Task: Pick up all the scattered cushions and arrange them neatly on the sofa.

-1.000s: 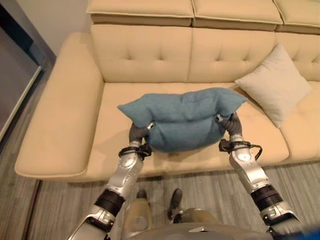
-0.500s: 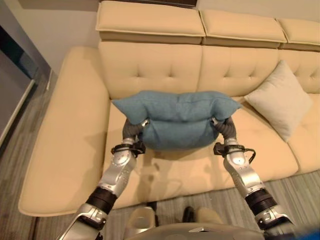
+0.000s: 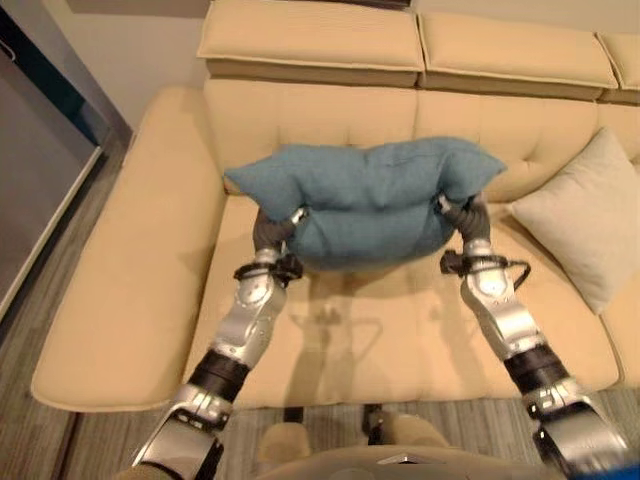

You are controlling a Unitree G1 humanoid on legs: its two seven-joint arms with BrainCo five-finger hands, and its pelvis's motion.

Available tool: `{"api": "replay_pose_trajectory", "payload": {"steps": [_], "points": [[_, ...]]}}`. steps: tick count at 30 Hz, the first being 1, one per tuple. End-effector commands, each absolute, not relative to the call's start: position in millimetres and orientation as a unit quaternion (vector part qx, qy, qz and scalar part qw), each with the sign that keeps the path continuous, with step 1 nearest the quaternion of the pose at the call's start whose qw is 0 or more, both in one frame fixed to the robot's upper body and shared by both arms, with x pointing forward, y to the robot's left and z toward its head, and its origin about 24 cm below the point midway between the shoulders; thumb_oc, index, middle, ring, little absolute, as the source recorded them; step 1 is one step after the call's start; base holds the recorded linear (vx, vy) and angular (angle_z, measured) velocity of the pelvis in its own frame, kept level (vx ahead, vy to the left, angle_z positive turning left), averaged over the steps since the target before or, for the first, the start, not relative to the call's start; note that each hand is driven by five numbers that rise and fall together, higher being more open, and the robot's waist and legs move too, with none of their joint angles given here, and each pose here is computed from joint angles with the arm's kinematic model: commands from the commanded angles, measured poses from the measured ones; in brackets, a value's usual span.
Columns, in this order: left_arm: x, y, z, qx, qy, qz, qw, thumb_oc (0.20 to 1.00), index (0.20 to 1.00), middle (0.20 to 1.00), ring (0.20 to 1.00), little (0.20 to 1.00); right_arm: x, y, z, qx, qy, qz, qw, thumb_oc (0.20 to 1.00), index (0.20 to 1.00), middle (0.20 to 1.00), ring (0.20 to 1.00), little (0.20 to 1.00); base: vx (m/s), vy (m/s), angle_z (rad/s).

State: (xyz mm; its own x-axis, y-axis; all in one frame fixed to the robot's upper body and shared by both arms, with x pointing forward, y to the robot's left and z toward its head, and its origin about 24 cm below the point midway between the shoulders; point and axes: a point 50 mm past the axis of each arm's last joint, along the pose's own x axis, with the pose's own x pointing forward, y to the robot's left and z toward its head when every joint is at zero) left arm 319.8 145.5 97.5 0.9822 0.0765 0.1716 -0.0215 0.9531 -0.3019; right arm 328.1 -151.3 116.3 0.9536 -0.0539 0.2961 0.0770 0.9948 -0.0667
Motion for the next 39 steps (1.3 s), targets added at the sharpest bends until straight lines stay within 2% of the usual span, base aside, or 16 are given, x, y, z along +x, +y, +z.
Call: {"api": "replay_pose_trajectory", "payload": {"steps": [1,3,13,33,34,35,36,37,39], "points": [[324,94,175,-0.154,-0.253,-0.087,0.951,0.200,0.200,0.200,0.200,0.200,322,-87,173,-0.007,-0.285,0.090,0.954,0.200,0.200,0.200,0.200,0.200,-0.13,-0.023,0.03],[337,95,200,-0.142,-0.285,-0.072,0.945,0.200,0.200,0.200,0.200,0.200,334,-80,198,-0.019,-0.311,0.093,0.946,0.200,0.200,0.200,0.200,0.200,-0.18,0.002,0.04],[360,96,240,-0.107,-0.324,-0.044,0.939,0.200,0.200,0.200,0.200,0.200,357,-73,243,-0.053,-0.348,0.082,0.933,0.200,0.200,0.200,0.200,0.200,-0.08,0.018,0.04],[376,94,269,-0.074,-0.340,-0.025,0.937,0.200,0.200,0.200,0.200,0.200,373,-70,295,-0.122,-0.392,0.046,0.911,0.200,0.200,0.200,0.200,0.200,0.01,0.001,0.01],[379,96,272,-0.068,-0.338,-0.017,0.938,0.598,0.598,0.598,0.598,0.598,377,-70,299,-0.134,-0.388,0.038,0.911,0.288,0.288,0.288,0.288,0.288,0.00,0.001,0.05],[379,96,272,-0.068,-0.339,-0.017,0.938,0.856,0.856,0.856,0.856,0.856,377,-70,299,-0.134,-0.388,0.038,0.911,0.413,0.413,0.413,0.413,0.413,0.00,-0.006,0.05],[381,98,276,-0.064,-0.340,-0.011,0.938,1.000,1.000,1.000,1.000,1.000,379,-71,303,-0.146,-0.388,0.032,0.909,0.799,0.799,0.799,0.799,0.799,0.00,-0.010,0.04],[383,100,279,-0.060,-0.340,-0.004,0.938,1.000,1.000,1.000,1.000,1.000,383,-71,307,-0.159,-0.385,0.023,0.909,1.000,1.000,1.000,1.000,1.000,0.00,-0.013,0.04],[387,110,288,-0.055,-0.345,0.013,0.937,1.000,1.000,1.000,1.000,1.000,388,-77,315,-0.175,-0.378,0.007,0.909,1.000,1.000,1.000,1.000,1.000,-0.01,-0.009,0.08]]}}
